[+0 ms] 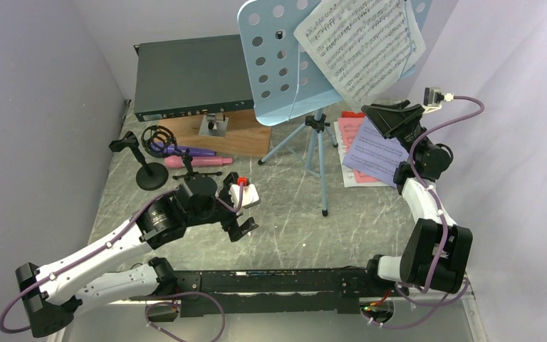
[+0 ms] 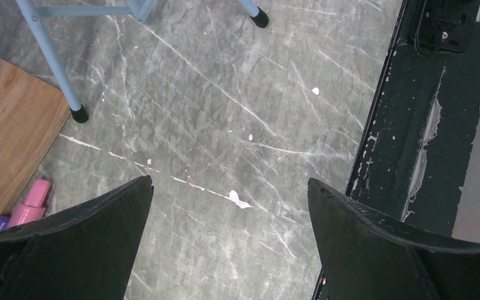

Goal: Pack up the instrument practice props
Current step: Pick up the sheet music from the music stand.

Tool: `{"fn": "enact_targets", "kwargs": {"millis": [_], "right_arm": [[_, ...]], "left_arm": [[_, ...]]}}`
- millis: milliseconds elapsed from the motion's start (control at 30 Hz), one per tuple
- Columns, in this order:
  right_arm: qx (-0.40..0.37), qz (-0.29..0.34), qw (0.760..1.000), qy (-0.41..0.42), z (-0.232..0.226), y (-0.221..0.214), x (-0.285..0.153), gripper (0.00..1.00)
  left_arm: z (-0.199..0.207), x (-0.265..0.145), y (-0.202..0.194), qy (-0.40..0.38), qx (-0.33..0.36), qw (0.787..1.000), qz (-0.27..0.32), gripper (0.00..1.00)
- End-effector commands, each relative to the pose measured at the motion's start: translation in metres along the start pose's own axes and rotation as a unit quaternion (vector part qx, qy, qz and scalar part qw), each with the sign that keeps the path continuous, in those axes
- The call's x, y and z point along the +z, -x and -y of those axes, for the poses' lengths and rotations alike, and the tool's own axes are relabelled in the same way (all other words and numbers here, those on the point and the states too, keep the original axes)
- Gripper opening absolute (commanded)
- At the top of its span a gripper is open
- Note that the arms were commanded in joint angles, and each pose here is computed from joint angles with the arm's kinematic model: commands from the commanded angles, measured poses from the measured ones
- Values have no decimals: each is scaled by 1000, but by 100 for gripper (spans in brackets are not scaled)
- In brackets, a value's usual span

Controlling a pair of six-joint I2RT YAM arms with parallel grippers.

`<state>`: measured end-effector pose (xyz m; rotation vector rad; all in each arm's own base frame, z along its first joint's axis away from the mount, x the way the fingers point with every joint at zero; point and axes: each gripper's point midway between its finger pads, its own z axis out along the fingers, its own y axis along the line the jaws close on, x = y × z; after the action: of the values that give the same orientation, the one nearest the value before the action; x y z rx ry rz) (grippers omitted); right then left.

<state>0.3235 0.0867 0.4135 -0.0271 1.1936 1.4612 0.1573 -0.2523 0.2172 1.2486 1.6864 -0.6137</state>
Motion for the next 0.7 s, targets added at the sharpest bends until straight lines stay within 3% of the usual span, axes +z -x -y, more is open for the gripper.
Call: {"fn": "enact_targets", "kwargs": {"millis": [0, 167, 233, 667], "right_arm": [[-31, 20, 998, 51, -33, 12, 6, 96], [-24, 28, 997, 68, -42, 15, 7, 91], [-23, 27, 996, 76, -45, 15, 8, 84], [-2, 32, 997, 67, -42, 15, 8, 15]], "left_arm": [[-1, -5, 30, -7, -2, 999, 45, 99], [-1, -3, 29, -8, -4, 999, 43, 100], [-2, -3, 29, -8, -4, 999, 44, 99], [-2, -3, 29, -10, -6, 999, 43, 100]]}}
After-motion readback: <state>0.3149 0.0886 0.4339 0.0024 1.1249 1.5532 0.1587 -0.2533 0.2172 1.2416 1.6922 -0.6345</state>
